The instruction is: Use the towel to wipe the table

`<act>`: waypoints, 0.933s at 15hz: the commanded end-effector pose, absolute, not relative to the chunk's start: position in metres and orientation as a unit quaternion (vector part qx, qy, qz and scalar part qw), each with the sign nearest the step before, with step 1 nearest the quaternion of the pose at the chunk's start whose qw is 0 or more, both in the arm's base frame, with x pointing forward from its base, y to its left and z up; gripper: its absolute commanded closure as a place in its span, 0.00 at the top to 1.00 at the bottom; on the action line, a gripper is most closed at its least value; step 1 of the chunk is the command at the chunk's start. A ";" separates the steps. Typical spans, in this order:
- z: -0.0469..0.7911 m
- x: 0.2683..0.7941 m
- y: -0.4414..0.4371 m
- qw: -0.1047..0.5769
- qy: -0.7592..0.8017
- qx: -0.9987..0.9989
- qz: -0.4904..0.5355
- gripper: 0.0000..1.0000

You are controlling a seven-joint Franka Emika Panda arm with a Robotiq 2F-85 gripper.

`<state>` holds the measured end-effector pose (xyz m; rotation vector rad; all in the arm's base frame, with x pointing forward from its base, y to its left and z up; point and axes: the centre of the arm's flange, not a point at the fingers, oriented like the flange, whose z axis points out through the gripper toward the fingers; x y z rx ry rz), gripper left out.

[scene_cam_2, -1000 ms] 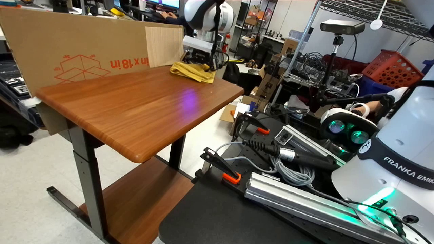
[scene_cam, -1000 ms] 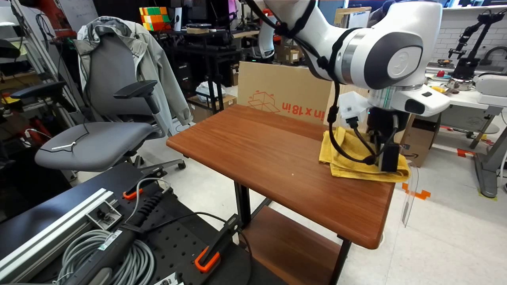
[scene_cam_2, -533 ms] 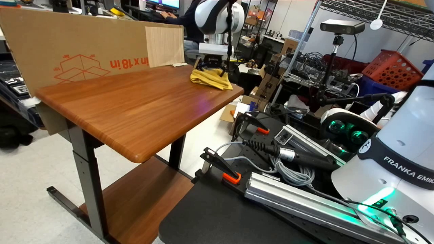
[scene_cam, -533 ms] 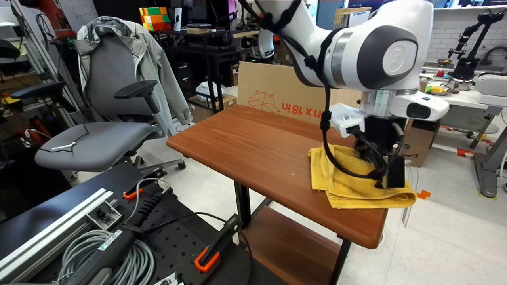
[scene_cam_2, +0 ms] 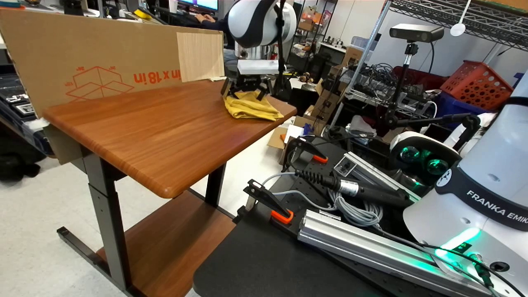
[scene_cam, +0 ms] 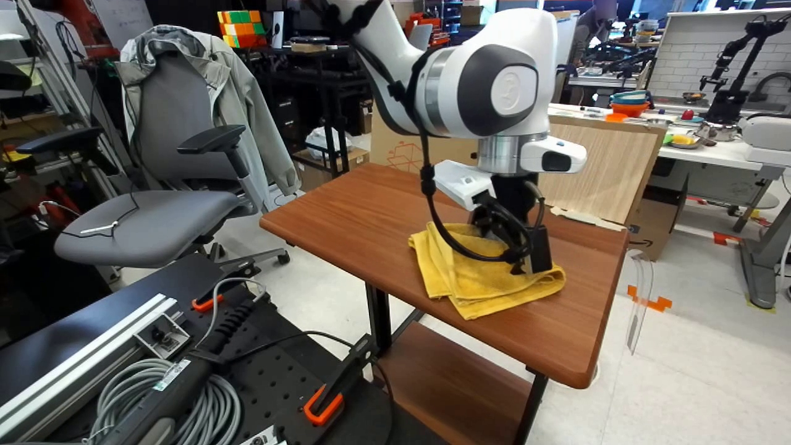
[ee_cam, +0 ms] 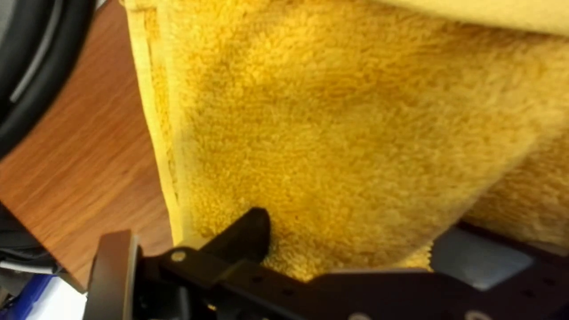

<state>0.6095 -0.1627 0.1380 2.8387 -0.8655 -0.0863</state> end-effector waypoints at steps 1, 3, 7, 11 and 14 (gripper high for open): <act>0.093 0.603 -0.096 0.039 -0.260 0.964 -0.029 1.00; 0.093 0.639 -0.081 0.007 -0.288 0.958 -0.020 1.00; 0.110 0.694 -0.057 -0.064 -0.347 0.936 0.004 1.00; 0.119 0.731 -0.060 -0.091 -0.383 0.918 0.045 1.00; 0.113 0.740 -0.063 -0.091 -0.395 0.913 0.054 1.00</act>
